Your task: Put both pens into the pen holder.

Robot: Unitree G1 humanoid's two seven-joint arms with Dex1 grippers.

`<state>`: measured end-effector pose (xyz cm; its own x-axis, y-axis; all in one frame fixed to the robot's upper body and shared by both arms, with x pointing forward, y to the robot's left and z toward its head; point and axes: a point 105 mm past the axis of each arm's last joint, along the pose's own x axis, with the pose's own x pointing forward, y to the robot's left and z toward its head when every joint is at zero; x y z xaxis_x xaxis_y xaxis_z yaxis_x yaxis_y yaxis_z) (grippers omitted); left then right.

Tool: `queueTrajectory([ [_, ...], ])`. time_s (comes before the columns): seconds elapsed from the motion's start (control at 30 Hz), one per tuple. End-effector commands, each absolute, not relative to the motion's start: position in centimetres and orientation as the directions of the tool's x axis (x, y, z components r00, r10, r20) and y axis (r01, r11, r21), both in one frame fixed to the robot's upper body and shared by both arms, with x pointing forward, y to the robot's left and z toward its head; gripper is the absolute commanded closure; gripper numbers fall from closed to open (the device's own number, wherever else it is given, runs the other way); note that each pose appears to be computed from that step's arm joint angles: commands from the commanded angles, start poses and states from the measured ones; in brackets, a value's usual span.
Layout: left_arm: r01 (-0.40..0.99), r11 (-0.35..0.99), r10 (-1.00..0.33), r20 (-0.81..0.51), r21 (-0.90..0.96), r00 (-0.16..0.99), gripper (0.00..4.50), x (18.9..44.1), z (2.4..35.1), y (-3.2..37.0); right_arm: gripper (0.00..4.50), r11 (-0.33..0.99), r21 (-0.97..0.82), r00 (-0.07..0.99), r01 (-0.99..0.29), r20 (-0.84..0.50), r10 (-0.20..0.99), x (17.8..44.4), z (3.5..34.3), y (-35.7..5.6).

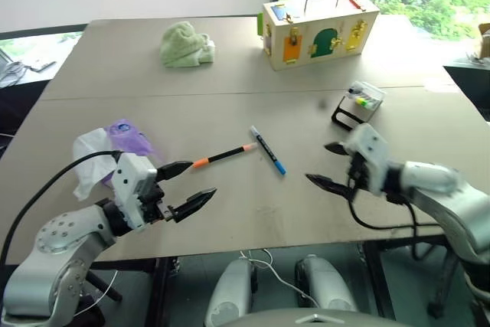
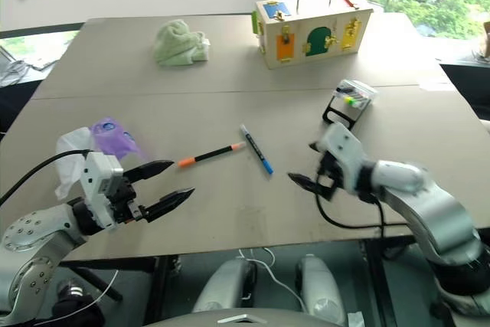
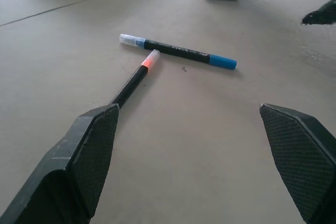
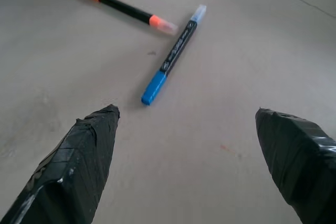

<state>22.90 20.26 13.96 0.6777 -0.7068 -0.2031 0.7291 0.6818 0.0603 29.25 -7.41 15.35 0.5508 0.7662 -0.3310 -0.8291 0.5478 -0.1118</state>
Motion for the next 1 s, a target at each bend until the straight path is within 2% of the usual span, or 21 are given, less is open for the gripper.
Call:
queueTrajectory([
  [0.03, 0.746, 0.658, -0.726, -0.172, 0.107, 0.665, 0.03, 22.7, 15.3, 20.1, 0.07, 0.573, -0.079, 0.55, -0.816, -0.413, 0.726, 30.8, 15.3, -4.8],
  [0.2, 0.744, 0.657, -0.727, -0.162, 0.121, 0.668, 0.03, 22.3, 15.7, 20.2, 0.07, 0.574, 0.011, 0.509, -0.818, -0.448, 0.735, 32.2, 16.0, -1.6],
  [0.4, 0.718, 0.681, -0.703, -0.145, 0.141, 0.696, 0.03, 22.1, 15.7, 20.4, 0.07, 0.564, -0.035, 0.504, -0.825, -0.497, 0.706, 32.8, 14.9, -0.4],
  [0.6, 0.709, 0.691, -0.694, -0.144, 0.141, 0.706, 0.03, 22.0, 15.2, 20.4, 0.07, 0.664, -0.043, 0.575, -0.747, -0.543, 0.612, 34.9, 15.2, -0.2],
  [0.8, 0.705, 0.695, -0.692, -0.136, 0.139, 0.709, 0.03, 22.2, 14.9, 20.6, 0.07, 0.738, 0.05, 0.587, -0.673, -0.572, 0.573, 37.4, 16.3, 2.6],
  [1.0, 0.699, 0.701, -0.687, -0.13, 0.138, 0.715, 0.03, 22.0, 14.7, 20.6, 0.07, 0.756, 0.025, 0.585, -0.654, -0.616, 0.527, 38.7, 14.9, 4.3],
])
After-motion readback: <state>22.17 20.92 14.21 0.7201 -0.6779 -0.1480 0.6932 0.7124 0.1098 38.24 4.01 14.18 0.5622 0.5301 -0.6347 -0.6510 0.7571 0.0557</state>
